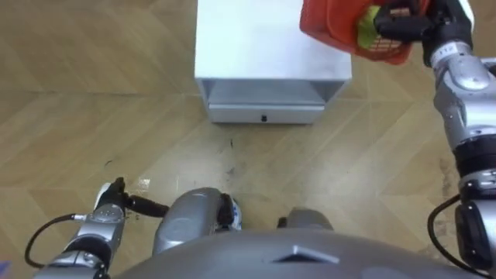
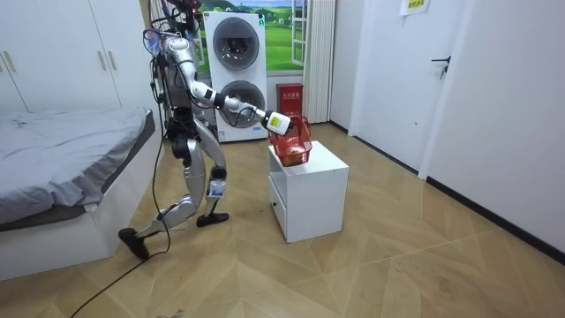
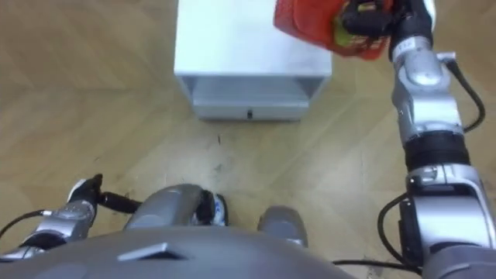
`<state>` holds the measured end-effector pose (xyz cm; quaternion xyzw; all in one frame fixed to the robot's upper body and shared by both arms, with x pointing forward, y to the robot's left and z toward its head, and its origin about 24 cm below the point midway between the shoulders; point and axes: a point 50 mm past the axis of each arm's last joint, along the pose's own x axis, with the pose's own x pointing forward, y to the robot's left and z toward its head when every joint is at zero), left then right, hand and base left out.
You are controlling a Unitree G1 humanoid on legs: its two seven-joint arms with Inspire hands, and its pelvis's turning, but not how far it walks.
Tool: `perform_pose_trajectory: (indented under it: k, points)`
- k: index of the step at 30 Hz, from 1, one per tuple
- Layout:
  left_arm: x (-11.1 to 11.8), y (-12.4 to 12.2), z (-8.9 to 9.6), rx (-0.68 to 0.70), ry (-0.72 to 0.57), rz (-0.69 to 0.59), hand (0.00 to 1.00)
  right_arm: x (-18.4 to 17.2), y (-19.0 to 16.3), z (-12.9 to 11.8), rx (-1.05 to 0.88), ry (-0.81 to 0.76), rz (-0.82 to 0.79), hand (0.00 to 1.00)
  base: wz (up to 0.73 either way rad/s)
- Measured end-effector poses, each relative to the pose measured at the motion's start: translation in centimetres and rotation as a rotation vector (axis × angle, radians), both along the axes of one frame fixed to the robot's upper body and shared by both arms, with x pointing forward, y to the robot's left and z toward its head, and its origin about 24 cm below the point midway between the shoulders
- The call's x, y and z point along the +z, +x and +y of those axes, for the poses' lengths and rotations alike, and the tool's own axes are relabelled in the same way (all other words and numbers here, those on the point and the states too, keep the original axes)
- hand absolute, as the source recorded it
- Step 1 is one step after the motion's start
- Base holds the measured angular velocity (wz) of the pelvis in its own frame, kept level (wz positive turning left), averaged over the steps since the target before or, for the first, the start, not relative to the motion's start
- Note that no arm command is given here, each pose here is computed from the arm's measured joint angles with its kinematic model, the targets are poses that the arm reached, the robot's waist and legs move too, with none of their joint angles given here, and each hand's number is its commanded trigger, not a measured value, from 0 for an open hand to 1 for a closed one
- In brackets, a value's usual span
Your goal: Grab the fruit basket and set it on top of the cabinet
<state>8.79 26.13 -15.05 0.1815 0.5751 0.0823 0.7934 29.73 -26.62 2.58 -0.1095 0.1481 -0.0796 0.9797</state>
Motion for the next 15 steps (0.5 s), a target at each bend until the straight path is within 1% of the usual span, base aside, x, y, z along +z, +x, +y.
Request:
perform_pose_trajectory:
  k: [3, 5, 6, 9, 10, 15]
  points:
    - [-0.1, -0.5, 0.0, 0.003, 0.002, 0.009, 0.00, 0.4, 0.1, 0.0, 0.002, -0.009, -0.015, 1.00, 0.08]
    - [-0.3, -0.9, -0.3, 0.006, -0.008, 0.016, 0.00, 0.5, 0.0, 0.2, 0.011, -0.018, -0.022, 1.00, 0.16]
    - [-0.4, -1.4, -0.3, 0.007, -0.010, 0.024, 0.00, 0.7, -0.1, 0.4, 0.022, -0.018, -0.036, 1.00, 0.04]
    - [-0.4, -2.7, 0.2, 0.058, -0.005, 0.045, 0.00, 2.1, 0.2, 1.8, 0.078, -0.007, -0.105, 1.00, 0.00]
    - [-0.5, -3.3, 0.2, 0.072, -0.009, 0.061, 0.00, 2.8, 0.3, 2.2, 0.098, -0.019, -0.132, 1.00, 0.00]
    - [-0.7, -4.3, -0.2, 0.081, -0.034, 0.082, 0.00, 4.4, 0.5, 3.2, 0.153, -0.029, -0.201, 1.00, 0.03]
